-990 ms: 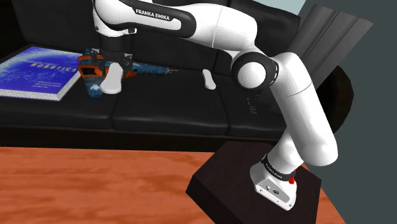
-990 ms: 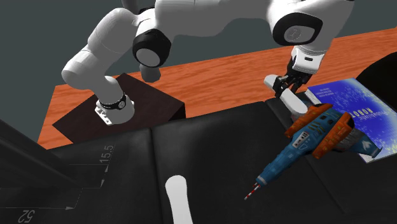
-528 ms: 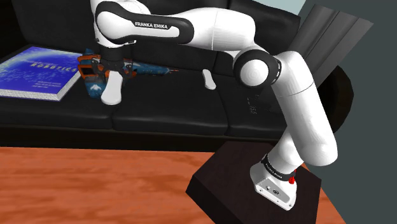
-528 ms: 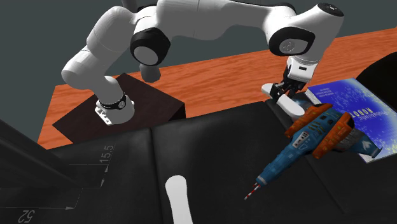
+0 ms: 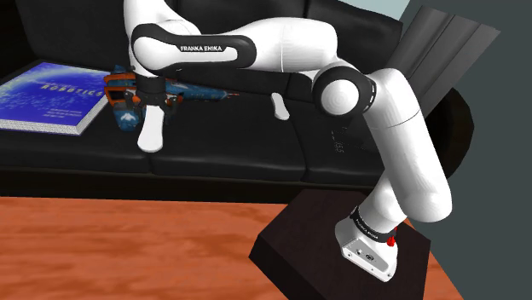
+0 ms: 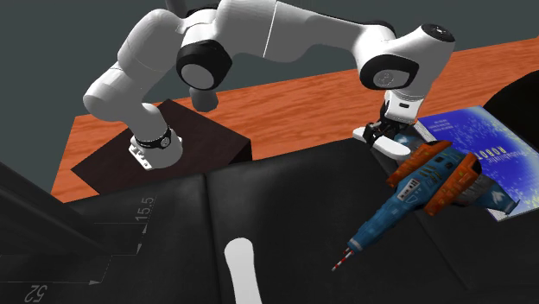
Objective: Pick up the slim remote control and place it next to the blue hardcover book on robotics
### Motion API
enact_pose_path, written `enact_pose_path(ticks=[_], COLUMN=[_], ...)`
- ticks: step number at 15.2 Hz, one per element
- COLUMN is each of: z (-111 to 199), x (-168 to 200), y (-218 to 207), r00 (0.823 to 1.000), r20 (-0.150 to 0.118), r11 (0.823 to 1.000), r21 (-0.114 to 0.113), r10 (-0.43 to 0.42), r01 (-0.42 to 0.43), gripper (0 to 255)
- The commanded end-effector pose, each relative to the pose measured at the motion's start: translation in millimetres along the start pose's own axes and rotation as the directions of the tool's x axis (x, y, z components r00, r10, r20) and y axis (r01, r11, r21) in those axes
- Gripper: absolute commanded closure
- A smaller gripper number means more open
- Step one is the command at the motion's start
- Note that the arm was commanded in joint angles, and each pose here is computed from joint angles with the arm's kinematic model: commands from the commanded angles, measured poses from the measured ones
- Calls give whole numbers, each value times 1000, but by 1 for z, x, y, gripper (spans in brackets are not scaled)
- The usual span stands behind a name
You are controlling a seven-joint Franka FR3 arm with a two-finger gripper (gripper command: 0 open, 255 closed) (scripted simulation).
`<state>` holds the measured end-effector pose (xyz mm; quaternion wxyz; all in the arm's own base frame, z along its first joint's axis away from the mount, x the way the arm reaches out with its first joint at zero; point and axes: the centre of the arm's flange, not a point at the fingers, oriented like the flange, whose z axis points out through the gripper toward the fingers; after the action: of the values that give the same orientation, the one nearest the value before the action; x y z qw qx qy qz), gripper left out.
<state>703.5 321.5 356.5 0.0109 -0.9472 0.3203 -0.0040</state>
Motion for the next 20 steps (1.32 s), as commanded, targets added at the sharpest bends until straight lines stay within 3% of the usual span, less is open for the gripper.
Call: enact_pose_path(ticks=[1,8,9,14,18,20], z=[10,10,9,10,-40,-40], x=[0,0,0,0,0,0], y=[2,1,1,1,1,1], r00=[1000,1000,1000,1000,1000,1000], r20=[3,3,3,3,3,3], r11=[1000,1000,1000,1000,1000,1000], r21=[-6,-6,-6,-6,-6,-6], r10=[0,0,0,0,0,0], r01=[0,0,0,0,0,0], gripper=[255,255,0,0,0,0])
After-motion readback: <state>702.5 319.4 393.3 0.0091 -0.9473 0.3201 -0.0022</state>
